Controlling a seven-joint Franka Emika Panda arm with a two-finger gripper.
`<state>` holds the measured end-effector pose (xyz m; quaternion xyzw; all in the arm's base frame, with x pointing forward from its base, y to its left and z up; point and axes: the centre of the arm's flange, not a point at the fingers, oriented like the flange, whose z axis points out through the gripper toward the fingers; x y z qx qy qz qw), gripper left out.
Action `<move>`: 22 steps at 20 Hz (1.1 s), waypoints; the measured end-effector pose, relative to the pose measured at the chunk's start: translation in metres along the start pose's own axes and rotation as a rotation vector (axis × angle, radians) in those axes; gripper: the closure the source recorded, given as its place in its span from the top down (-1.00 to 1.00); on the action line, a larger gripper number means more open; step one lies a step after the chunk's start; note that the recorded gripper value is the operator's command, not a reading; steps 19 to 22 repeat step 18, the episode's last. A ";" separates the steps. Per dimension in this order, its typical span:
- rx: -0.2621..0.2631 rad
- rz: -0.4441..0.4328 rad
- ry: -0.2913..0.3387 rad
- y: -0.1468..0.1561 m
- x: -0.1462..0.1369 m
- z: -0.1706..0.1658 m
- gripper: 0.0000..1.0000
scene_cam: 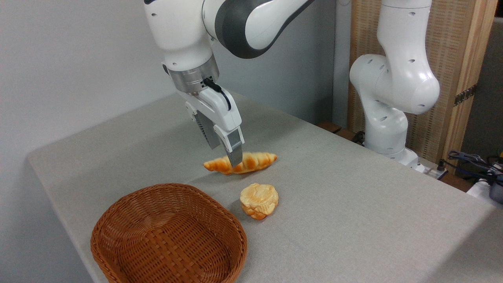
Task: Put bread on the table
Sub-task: 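Lower the bread roll onto the table beside the bun and release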
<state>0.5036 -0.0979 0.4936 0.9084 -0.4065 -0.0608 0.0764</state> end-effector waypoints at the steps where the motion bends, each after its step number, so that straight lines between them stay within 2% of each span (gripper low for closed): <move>1: 0.006 0.000 0.007 -0.001 0.001 -0.001 1.00; 4: 0.052 0.002 0.055 -0.005 0.006 -0.010 1.00; 7: 0.131 0.010 0.105 -0.011 0.011 -0.026 1.00; 12: 0.225 0.003 0.203 -0.022 0.015 -0.055 1.00; 18: 0.252 -0.064 0.240 -0.053 -0.006 -0.070 1.00; 22: 0.252 -0.064 0.240 -0.053 -0.006 -0.070 1.00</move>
